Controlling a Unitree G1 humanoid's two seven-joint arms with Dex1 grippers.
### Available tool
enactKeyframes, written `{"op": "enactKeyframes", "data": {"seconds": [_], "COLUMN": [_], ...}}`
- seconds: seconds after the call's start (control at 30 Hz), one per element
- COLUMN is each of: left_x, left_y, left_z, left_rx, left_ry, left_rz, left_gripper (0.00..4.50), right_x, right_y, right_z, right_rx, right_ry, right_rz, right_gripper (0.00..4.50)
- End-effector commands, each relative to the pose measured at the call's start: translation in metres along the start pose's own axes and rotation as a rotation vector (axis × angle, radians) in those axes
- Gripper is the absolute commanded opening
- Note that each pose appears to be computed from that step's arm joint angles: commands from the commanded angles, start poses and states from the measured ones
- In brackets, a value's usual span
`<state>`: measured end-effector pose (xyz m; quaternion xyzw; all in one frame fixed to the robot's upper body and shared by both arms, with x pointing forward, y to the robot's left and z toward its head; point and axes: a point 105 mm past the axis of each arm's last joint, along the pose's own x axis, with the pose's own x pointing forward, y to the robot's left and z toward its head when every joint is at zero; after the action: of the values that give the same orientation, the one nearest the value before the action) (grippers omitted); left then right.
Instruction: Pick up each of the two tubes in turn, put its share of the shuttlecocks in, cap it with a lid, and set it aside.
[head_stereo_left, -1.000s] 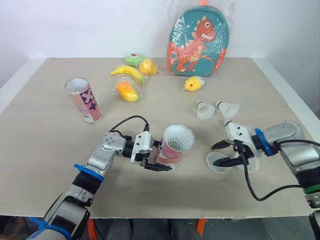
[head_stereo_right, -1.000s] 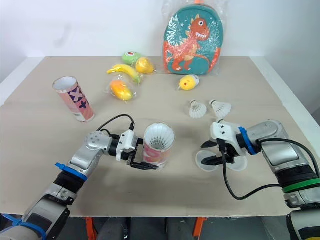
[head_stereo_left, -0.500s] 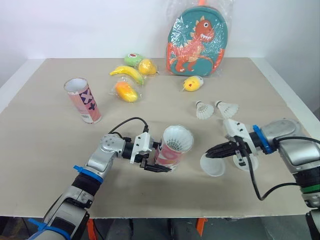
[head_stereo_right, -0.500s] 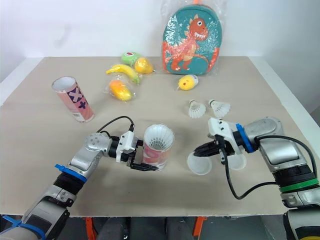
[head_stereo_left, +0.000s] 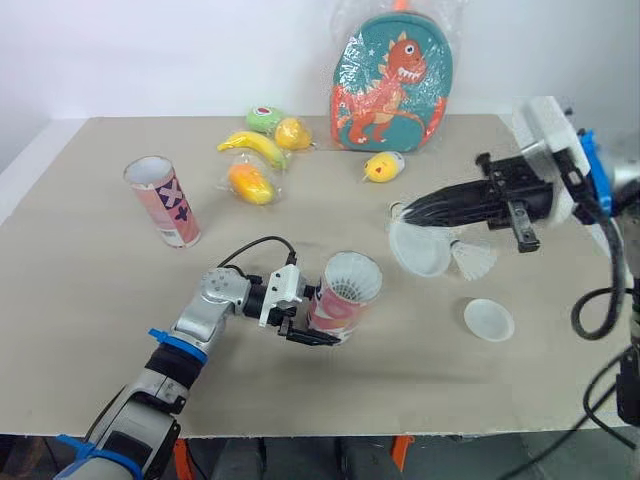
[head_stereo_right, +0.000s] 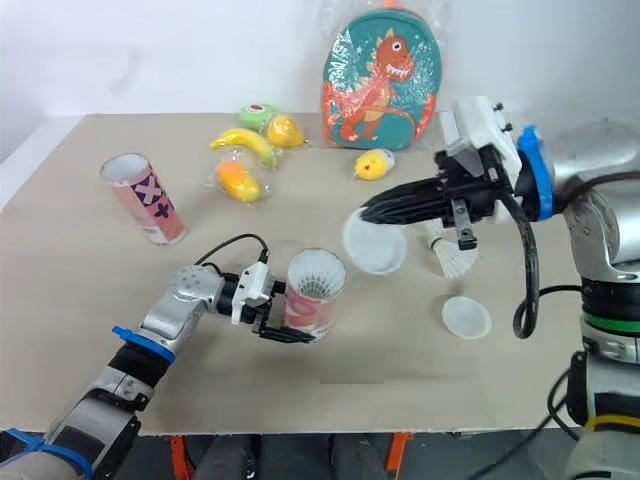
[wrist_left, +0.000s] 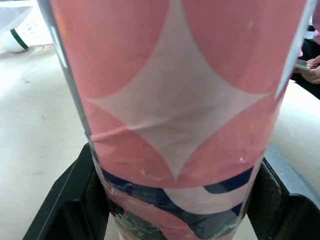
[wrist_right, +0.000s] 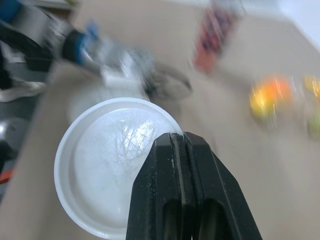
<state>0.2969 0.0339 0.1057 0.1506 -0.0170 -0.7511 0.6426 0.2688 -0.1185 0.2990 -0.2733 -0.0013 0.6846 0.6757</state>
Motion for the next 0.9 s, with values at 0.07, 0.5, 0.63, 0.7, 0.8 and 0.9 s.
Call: {"op": "enactKeyframes", "data": {"seconds": [0.07,0.5,0.63,0.7,0.8,0.9], "left_x": [0.002,0.003,0.003,0.003,0.004,0.004], "left_y": [0.004,0.003,0.003,0.003,0.003,0.003], "left_z": [0.002,0.0,0.0,0.0,0.0,0.0], "left_rx": [0.013,0.005,0.004,0.004,0.004,0.002], "left_ry": [0.015,0.018,0.02,0.019,0.018,0.016], "left_rz": [-0.037,-0.055,-0.053,-0.053,-0.053,-0.055], "left_gripper": [3.06,3.06,3.06,3.06,3.06,3.06], "right_x": [0.031,0.059,0.052,0.051,0.05,0.052], "right_y": [-0.001,-0.018,-0.015,-0.013,-0.009,-0.005], "right_z": [0.002,-0.011,-0.007,-0.006,0.001,0.004], "right_rx": [-0.054,-0.188,-0.197,-0.2,-0.218,-0.236], "right_ry": [0.053,0.2,0.203,0.202,0.182,0.172], "right_rz": [0.077,0.152,0.159,0.16,0.152,0.141], "right_gripper": [0.03,0.03,0.03,0.03,0.03,0.03]}}
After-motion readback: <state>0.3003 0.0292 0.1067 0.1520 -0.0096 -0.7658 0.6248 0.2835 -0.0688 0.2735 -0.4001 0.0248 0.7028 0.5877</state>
